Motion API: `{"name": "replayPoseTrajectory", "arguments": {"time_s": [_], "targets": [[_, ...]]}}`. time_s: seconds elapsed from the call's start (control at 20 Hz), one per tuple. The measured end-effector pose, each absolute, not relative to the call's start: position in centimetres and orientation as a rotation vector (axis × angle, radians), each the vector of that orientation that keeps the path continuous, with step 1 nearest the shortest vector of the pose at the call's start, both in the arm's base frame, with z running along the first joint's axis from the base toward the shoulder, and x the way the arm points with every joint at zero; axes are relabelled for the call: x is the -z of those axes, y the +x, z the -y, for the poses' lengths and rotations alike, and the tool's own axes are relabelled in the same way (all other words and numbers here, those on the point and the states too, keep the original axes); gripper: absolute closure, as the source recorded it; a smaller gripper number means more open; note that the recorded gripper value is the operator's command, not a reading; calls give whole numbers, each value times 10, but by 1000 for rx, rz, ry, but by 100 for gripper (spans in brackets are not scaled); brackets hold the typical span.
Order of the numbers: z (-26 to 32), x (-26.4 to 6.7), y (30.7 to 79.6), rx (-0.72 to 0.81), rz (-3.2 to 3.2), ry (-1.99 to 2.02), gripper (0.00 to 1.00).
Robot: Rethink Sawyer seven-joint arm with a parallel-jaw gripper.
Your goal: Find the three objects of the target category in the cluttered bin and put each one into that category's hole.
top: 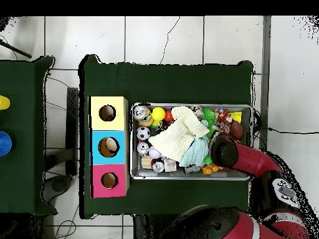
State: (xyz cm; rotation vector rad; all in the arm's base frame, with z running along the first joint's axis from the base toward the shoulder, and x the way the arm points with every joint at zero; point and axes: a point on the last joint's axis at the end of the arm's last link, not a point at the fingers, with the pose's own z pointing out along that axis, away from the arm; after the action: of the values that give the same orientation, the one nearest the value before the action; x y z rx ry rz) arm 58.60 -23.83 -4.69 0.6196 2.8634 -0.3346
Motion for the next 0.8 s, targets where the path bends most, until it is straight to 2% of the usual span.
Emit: {"name": "replayPoseTrajectory", "arguments": {"time_s": [0.2, 0.45, 0.55, 0.8], "targets": [[238, 28, 589, 327, -2896, 676, 100], [239, -13, 594, 306, -2977, 784, 100], [237, -41, 596, 294, -3023, 832, 100], [237, -71, 601, 286, -3038, 866, 100]]}}
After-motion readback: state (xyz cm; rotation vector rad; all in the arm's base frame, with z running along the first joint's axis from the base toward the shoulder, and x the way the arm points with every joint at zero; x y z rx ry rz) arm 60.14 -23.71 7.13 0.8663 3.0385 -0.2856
